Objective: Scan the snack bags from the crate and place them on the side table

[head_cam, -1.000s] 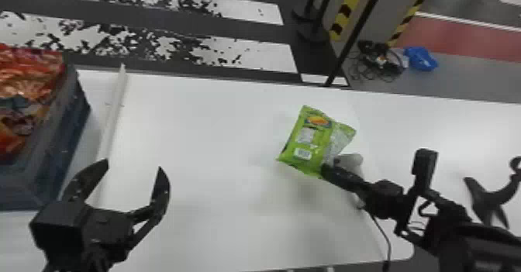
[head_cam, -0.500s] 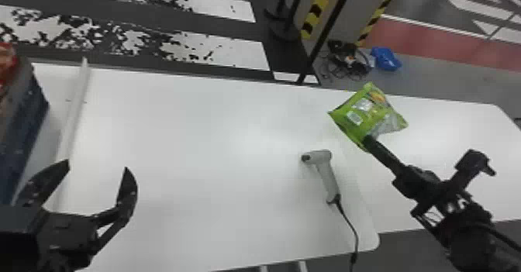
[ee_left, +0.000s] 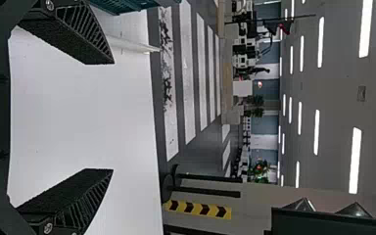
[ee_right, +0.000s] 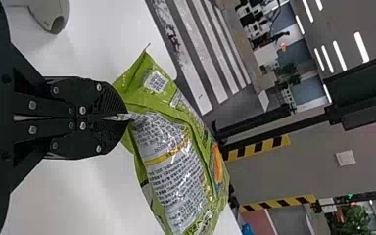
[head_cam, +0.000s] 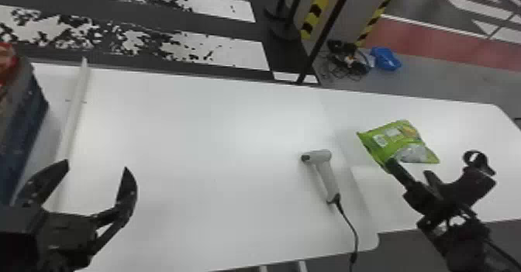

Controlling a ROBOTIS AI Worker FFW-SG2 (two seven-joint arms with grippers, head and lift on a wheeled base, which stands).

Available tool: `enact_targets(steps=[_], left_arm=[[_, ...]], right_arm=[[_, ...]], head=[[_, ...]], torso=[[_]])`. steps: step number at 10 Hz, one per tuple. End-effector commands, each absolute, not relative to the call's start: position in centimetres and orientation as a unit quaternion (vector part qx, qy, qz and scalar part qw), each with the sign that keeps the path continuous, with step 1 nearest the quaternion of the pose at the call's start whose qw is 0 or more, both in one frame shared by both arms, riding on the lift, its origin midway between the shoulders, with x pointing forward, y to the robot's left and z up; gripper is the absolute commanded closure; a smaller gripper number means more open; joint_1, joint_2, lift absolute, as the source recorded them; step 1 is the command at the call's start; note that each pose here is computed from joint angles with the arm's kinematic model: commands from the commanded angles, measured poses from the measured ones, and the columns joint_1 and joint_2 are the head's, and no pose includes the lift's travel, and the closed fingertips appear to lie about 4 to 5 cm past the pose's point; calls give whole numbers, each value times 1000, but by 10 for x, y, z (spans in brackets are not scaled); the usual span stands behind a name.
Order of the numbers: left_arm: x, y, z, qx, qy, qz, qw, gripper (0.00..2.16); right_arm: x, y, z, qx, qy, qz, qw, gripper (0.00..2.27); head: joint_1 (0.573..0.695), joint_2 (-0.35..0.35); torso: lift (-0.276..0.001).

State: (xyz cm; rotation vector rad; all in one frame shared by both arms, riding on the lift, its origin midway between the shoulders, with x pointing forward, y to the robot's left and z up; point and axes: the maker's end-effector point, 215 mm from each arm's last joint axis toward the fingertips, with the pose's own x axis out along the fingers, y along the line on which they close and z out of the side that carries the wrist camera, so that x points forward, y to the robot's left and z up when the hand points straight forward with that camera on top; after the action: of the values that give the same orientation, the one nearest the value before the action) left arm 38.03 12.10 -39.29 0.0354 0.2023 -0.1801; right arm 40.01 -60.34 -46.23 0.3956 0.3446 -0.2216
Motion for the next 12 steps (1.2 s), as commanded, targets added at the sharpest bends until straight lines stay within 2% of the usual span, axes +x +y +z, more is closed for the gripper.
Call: enact_targets(steps=[1, 2, 3, 5, 8, 11, 12], left_arm=[[380, 121, -393, 16, 101, -89, 991, 83], [379, 121, -394, 16, 102, -89, 991, 83], [377, 121, -394, 16, 102, -89, 991, 83], [375, 121, -388, 14, 95, -89, 991, 83], [375, 117, -385, 12, 91, -91, 992, 83], [374, 116, -384, 19, 88, -85, 992, 80], [375, 116, -382, 20, 84, -85, 993, 80]], right_arm=[[398, -609, -486, 193, 188, -124, 955, 1673], [398, -612, -489, 185, 189, -133, 955, 650], [397, -614, -492, 181, 191, -140, 955, -2], [398, -616, -475, 164, 166, -146, 961, 53], [391, -593, -419, 121, 101, -135, 978, 63], [381, -507, -356, 75, 21, -70, 995, 66], [379, -476, -346, 66, 3, -50, 997, 66]], head=[[695, -350], [695, -350], [695, -350], [695, -350], [695, -350], [695, -350], [695, -350]], torso=[[-94], [-94], [-94], [-94], [-94], [-94], [-94]])
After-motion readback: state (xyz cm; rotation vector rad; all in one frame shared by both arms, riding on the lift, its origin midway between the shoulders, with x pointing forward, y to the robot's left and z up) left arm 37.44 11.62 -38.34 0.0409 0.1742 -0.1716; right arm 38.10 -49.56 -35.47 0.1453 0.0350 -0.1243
